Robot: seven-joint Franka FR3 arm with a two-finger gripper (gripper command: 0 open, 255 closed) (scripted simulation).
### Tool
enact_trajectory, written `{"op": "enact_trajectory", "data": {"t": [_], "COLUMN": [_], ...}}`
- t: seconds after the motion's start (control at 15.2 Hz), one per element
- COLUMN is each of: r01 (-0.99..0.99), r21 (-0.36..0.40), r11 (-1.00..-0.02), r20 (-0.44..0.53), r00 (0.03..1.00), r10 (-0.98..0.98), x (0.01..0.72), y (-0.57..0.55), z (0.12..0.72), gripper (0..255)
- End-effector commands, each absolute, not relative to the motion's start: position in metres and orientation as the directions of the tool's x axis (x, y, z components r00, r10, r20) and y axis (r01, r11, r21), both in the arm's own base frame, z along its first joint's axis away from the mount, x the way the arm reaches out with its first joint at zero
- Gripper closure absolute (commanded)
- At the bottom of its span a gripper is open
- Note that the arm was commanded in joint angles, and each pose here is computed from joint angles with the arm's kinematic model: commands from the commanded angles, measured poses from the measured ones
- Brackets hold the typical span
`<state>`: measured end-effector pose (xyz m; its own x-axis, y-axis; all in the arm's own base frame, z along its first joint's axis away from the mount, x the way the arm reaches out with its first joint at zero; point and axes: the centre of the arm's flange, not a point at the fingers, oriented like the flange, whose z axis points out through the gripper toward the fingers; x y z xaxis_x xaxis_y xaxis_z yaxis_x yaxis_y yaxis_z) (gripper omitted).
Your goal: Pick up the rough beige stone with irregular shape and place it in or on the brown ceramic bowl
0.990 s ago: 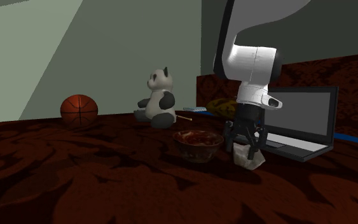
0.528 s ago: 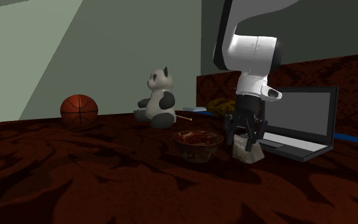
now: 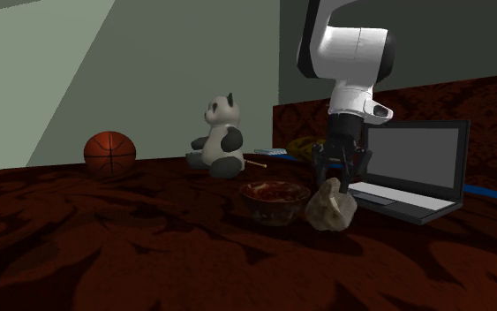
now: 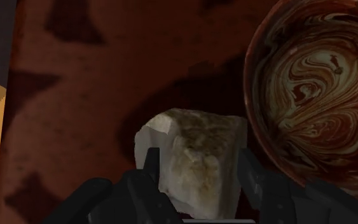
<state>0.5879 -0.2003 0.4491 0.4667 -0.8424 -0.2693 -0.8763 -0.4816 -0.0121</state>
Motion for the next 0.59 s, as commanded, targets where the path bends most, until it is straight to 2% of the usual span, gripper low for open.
{"op": "enact_trajectory", "data": {"t": [0.0, 0.53], "r01": [-0.876, -0.876], "r21": [-0.012, -0.012], "r11": [-0.482, -0.482], "r20": [-0.269, -0.269], "r00": [0.467, 0.467], "r10": [-0.842, -0.842], "x": [0.589, 0.589], "y": [-0.2, -0.2], "z": [0.462, 0.504], "gripper": [255, 255]}}
